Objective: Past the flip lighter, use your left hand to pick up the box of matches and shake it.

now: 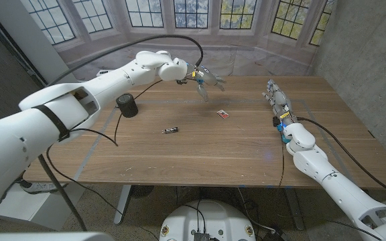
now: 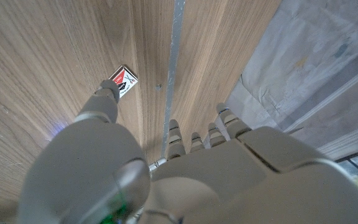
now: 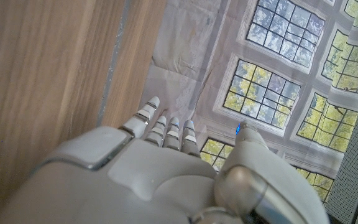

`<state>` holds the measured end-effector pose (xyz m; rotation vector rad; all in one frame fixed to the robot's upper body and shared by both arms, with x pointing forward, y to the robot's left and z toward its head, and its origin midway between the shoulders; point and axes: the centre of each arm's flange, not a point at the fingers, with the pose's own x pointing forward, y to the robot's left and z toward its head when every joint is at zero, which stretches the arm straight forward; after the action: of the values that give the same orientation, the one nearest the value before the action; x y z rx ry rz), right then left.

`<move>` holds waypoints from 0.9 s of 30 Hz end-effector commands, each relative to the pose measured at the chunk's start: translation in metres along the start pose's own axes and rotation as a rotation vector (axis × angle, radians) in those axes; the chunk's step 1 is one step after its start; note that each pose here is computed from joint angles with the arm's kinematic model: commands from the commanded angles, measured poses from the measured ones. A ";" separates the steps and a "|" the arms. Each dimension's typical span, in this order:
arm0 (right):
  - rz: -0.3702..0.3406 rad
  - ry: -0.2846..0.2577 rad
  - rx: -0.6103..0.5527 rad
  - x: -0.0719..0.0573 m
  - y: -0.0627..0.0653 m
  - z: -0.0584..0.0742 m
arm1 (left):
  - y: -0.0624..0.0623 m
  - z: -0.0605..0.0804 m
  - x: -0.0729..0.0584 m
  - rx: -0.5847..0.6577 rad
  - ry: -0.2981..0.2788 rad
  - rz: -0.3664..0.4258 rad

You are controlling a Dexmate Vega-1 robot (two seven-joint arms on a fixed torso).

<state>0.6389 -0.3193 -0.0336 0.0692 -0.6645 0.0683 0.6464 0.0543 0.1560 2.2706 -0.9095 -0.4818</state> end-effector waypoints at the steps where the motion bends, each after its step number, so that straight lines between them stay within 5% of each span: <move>1: -0.015 0.010 0.009 -0.002 -0.007 -0.002 | -0.005 0.016 0.018 0.061 -0.039 0.006; 27: -0.033 0.012 0.022 -0.004 -0.013 -0.004 | -0.025 0.023 0.035 0.098 -0.071 0.036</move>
<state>0.6392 -0.3305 -0.0384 0.0943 -0.6534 0.0501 0.6638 0.0342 0.1258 2.3332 -1.0027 -0.5070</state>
